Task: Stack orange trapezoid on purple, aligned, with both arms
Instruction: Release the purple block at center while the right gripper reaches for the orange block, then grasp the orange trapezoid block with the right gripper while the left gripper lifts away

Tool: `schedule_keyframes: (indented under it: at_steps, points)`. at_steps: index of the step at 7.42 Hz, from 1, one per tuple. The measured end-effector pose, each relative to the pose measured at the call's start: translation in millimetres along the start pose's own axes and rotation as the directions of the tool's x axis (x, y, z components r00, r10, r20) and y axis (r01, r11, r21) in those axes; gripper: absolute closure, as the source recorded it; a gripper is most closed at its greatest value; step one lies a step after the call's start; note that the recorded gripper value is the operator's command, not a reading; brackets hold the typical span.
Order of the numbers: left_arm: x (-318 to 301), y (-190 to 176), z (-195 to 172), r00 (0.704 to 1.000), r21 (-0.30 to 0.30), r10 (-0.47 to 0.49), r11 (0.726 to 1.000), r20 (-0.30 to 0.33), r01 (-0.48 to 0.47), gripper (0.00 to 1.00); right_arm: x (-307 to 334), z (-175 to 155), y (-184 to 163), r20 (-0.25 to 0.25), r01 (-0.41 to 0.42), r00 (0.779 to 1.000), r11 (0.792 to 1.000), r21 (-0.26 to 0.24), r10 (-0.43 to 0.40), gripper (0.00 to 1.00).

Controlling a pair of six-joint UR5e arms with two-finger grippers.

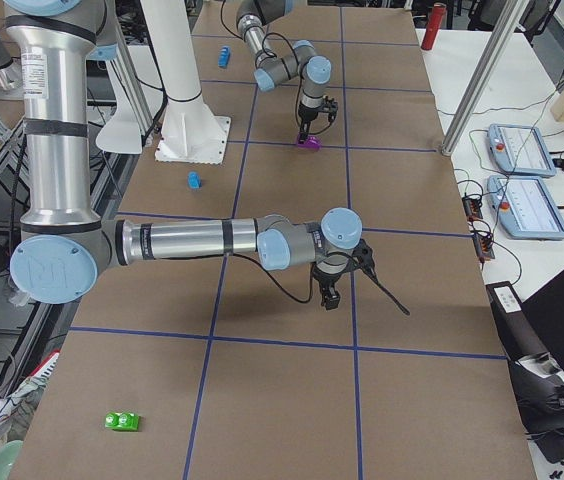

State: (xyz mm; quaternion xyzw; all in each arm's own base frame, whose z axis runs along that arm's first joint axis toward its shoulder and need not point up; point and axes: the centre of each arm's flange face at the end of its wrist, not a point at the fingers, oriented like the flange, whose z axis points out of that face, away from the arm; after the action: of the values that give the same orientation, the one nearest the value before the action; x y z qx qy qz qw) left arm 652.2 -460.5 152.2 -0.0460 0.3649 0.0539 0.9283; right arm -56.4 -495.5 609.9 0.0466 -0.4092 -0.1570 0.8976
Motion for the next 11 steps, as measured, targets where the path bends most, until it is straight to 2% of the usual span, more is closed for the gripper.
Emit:
schedule_keyframes:
  at_steps: [2, 3, 4, 5, 6, 7, 9, 11]
  points:
    - [-1, -4, -8, 1.000, 0.013, 0.001, 1.000, -0.017, 0.000, 0.00, -7, 4, -5, 0.001, 0.007, 1.000, 1.000, -0.007, -0.007, 0.00]
    - [-6, -11, -27, 0.999, 0.031, -0.007, 0.999, -0.032, 0.008, 0.00, -17, 6, -14, 0.002, -0.033, 0.999, 0.999, -0.008, 0.033, 0.00]
    - [-15, -16, -53, 0.999, 0.050, -0.018, 0.999, -0.042, 0.020, 0.00, -36, 10, -29, -0.001, -0.121, 0.993, 0.993, -0.002, 0.121, 0.00]
    - [-25, -17, -77, 0.999, 0.061, -0.030, 0.998, -0.040, 0.032, 0.00, -62, 19, -43, -0.010, -0.196, 0.980, 0.980, 0.024, 0.197, 0.00]
    - [-34, -16, -92, 0.999, 0.067, -0.039, 0.997, -0.037, 0.042, 0.00, -92, 36, -52, -0.015, -0.222, 0.975, 0.973, 0.065, 0.223, 0.00]
    - [-41, -16, -98, 0.998, 0.070, -0.045, 0.996, -0.033, 0.047, 0.00, -124, 58, -55, -0.010, -0.197, 0.980, 0.976, 0.090, 0.199, 0.01]
    - [-47, -15, -100, 0.998, 0.072, -0.049, 0.996, -0.030, 0.051, 0.00, -174, 86, -55, -0.006, -0.119, 0.993, 0.989, 0.092, 0.120, 0.01]
    - [-49, -15, -100, 0.998, 0.072, -0.052, 0.996, -0.028, 0.054, 0.00, -201, 109, -50, -0.045, -0.058, 0.997, 0.994, 0.091, 0.062, 0.05]
